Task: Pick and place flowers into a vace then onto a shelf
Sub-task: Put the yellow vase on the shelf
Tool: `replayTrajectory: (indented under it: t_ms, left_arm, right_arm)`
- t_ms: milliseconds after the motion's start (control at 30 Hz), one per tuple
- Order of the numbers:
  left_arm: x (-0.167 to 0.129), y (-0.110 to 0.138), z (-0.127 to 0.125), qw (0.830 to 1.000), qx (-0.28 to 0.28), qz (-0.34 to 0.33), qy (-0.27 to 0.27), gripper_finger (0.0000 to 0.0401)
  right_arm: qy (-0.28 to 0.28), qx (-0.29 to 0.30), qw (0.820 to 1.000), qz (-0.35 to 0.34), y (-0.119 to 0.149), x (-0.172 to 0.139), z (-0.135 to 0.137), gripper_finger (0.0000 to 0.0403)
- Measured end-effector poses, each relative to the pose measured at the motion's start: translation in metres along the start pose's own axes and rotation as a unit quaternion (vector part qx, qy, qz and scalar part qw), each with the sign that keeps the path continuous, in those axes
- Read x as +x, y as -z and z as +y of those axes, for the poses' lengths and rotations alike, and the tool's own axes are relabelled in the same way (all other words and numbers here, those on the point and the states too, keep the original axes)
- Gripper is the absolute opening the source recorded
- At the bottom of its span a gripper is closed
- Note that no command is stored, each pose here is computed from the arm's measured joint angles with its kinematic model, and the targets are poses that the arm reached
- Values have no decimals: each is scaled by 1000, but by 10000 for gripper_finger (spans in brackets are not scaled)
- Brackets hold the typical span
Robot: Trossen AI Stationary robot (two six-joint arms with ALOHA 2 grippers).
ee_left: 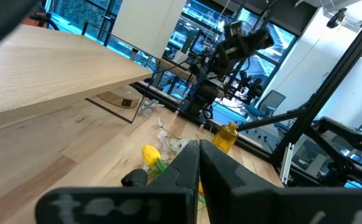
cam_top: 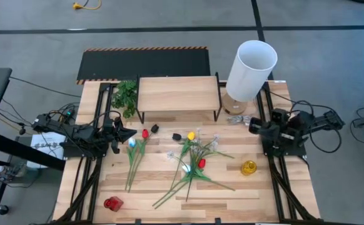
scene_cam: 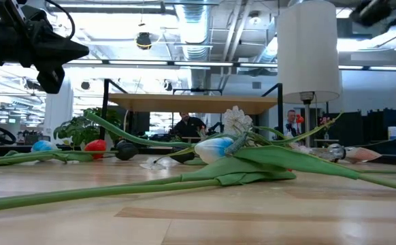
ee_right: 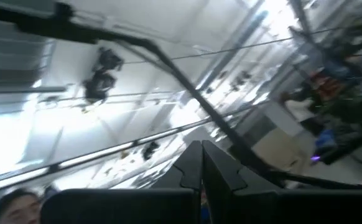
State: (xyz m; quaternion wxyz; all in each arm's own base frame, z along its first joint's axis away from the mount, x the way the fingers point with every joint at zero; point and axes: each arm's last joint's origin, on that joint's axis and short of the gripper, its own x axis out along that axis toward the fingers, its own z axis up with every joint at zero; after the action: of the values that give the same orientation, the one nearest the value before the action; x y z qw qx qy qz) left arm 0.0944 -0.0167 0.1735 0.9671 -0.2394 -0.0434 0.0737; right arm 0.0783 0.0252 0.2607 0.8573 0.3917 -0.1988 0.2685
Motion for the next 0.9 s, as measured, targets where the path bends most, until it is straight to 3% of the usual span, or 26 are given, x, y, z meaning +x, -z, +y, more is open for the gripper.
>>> replayTrajectory:
  t_ms: [167,267,433,567,700,800,900]
  left_arm:
    - [0,0,0,1000,0,0,0,0]
    - [0,0,0,1000,0,0,0,0]
    - [0,0,0,1000,0,0,0,0]
    - [0,0,0,1000,0,0,0,0]
    - [0,0,0,1000,0,0,0,0]
    - [0,0,0,1000,0,0,0,0]
    - [0,0,0,1000,0,0,0,0]
  right_arm:
    - [0,34,998,55,-12,14,14,0]
    - [30,47,993,101,-17,26,19,0]
    - [106,95,966,215,-18,44,22,0]
    - [219,153,910,316,-10,45,16,0]
    - [338,222,828,389,2,34,11,0]
    - [406,262,768,422,11,25,10,0]
    - [464,277,724,428,18,18,9,0]
